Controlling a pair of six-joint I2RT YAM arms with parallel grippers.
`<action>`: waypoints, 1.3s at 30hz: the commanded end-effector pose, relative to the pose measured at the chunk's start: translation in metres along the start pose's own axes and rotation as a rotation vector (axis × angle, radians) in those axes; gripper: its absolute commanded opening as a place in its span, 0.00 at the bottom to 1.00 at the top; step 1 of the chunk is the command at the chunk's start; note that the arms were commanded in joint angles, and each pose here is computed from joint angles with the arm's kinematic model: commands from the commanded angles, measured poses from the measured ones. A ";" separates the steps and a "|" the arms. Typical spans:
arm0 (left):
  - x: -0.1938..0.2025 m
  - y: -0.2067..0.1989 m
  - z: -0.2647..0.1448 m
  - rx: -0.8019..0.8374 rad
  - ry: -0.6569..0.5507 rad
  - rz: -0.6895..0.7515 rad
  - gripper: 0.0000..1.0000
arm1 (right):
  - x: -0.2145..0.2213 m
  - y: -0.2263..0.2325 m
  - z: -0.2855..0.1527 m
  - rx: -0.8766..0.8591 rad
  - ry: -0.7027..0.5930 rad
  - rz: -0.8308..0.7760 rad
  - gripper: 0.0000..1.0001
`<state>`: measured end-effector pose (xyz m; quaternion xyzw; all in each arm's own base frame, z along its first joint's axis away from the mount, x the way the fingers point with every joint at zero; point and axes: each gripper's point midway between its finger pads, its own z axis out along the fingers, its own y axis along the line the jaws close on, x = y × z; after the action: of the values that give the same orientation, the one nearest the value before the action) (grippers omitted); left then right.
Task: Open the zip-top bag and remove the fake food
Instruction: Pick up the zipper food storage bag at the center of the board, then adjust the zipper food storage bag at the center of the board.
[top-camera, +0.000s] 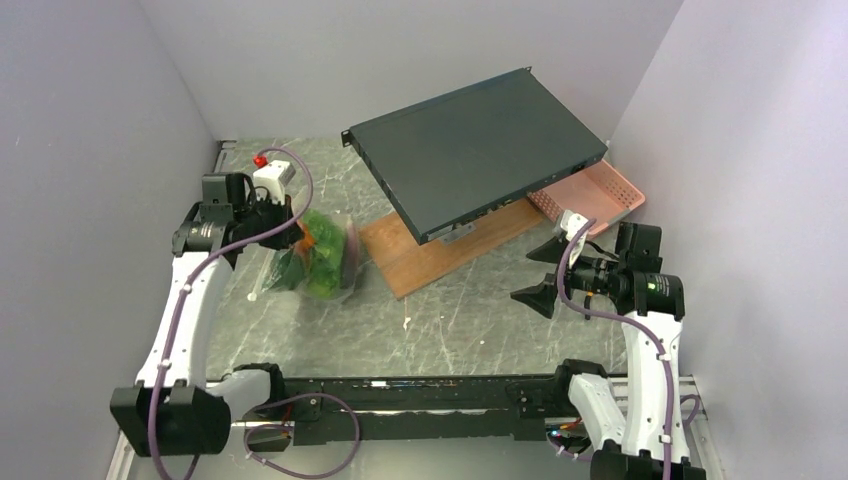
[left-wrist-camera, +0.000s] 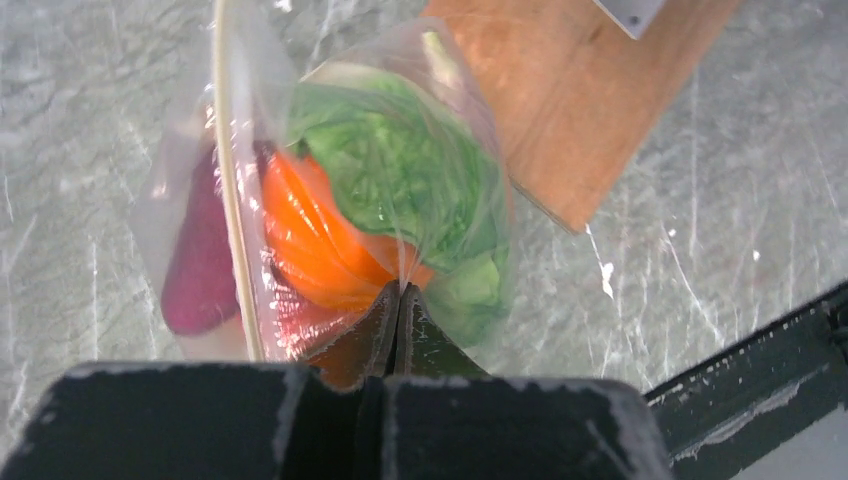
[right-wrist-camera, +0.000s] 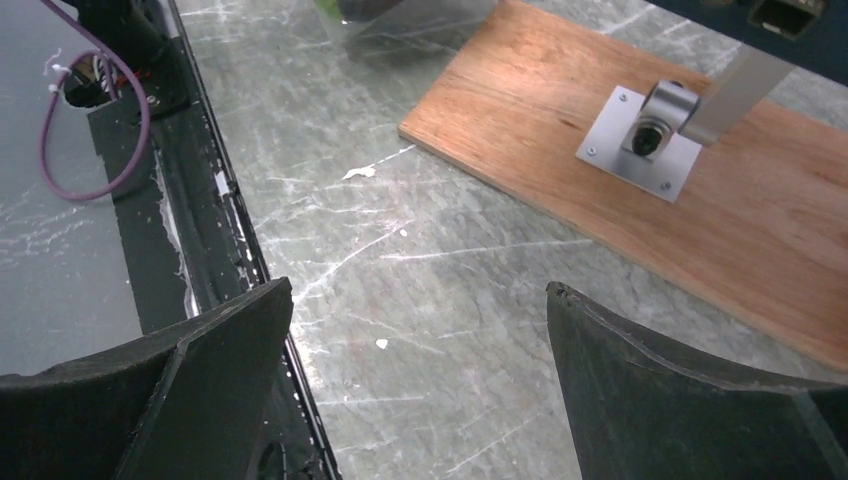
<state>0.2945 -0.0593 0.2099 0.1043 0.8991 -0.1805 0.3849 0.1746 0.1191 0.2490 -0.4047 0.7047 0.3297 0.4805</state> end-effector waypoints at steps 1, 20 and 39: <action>-0.021 -0.042 -0.033 0.105 -0.085 0.148 0.00 | -0.018 0.014 0.003 -0.091 -0.087 -0.092 1.00; 0.051 -0.200 -0.032 0.604 0.042 0.234 0.00 | -0.025 0.055 0.034 -0.382 -0.186 -0.209 0.99; 0.055 -0.307 -0.011 0.646 -0.120 0.715 0.00 | -0.007 0.039 0.056 -0.337 -0.164 0.094 1.00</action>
<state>0.1313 -0.3094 0.2068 0.4845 0.7422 -0.3270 0.3279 0.1565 0.1861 0.2352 -0.4248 0.6190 0.5043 0.4267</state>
